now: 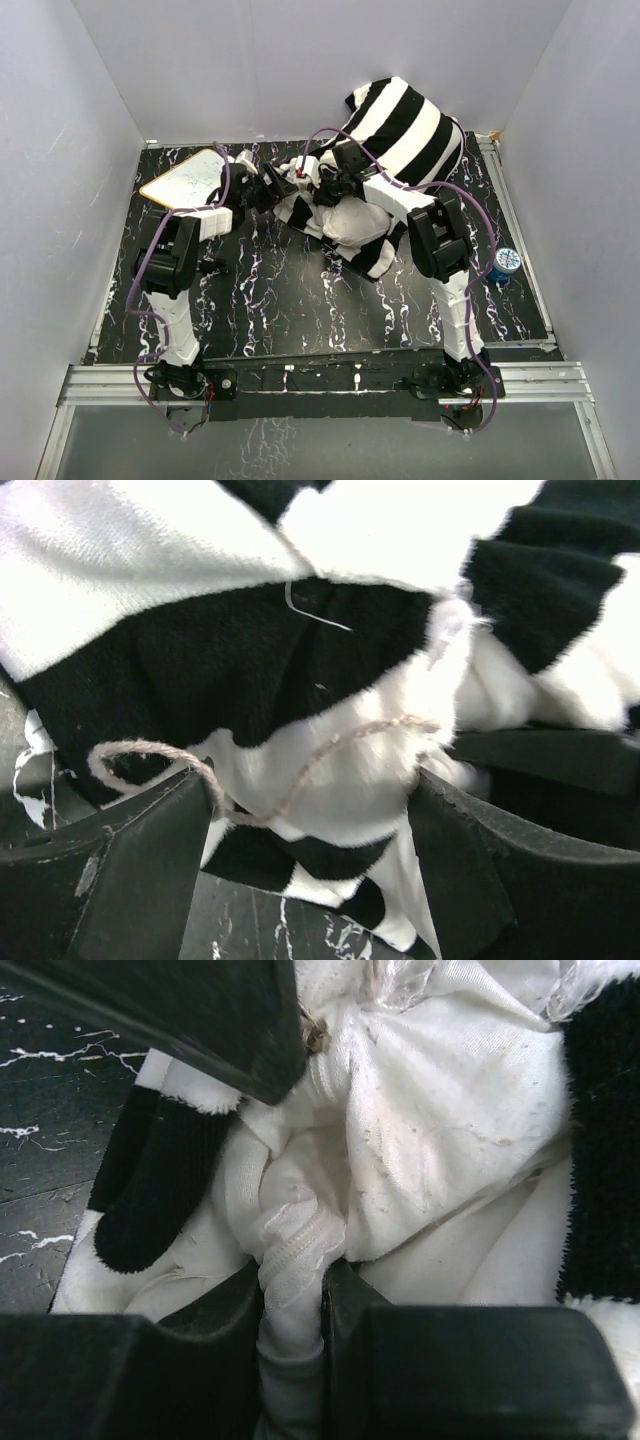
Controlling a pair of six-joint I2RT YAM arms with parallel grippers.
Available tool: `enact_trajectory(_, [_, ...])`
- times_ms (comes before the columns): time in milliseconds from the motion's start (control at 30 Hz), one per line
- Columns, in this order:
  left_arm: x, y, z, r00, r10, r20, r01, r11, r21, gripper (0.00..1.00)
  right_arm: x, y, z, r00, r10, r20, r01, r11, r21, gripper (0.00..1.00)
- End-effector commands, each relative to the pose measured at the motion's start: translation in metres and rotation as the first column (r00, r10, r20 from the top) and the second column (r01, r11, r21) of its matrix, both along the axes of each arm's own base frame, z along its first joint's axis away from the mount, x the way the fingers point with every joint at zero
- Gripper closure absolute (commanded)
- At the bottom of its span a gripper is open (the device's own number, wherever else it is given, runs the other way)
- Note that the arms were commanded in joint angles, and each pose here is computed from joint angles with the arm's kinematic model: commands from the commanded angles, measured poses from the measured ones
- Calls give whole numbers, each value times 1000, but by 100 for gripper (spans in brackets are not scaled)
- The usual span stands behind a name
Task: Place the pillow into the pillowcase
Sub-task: Stuff the pillow into the pillowcase.
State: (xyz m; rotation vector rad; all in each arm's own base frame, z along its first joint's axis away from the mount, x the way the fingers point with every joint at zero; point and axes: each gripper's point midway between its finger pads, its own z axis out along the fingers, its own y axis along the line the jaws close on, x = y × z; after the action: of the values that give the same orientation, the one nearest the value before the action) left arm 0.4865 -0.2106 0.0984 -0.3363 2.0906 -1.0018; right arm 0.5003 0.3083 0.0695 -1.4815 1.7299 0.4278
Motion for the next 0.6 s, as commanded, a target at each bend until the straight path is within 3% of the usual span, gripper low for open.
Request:
enact_trajectory(0, [6, -11, -5, 997, -74, -32, 76, 996, 40, 29, -15, -71, -70, 969, -155, -190, 122, 977, -176, 88])
enact_trajectory(67, [9, -15, -4, 995, -96, -30, 97, 995, 36, 49, -13, -72, -70, 968, -164, -189, 130, 975, -179, 88])
enact_trajectory(100, [8, -18, -3, 993, -115, -24, 116, 993, 27, 67, -13, -74, -71, 967, -172, -190, 137, 973, -185, 88])
enact_trajectory(133, [7, -21, 1, 991, -135, -11, 135, 991, 16, 94, -11, -74, -72, 965, -184, -185, 148, 970, -192, 89])
enact_trajectory(167, [4, -22, 5, 989, -148, -2, 148, 989, 7, 100, -8, -76, -73, 962, -204, -181, 166, 965, -201, 89])
enact_trajectory(433, [-63, -27, 122, 945, -254, 209, 273, 959, -72, 100, 11, -123, -97, 921, -371, -115, 307, 877, -370, 92])
enact_trajectory(567, [-94, -28, 161, 924, -273, 266, 317, 939, -135, 100, 10, -142, -106, 907, -404, -115, 328, 852, -409, 92])
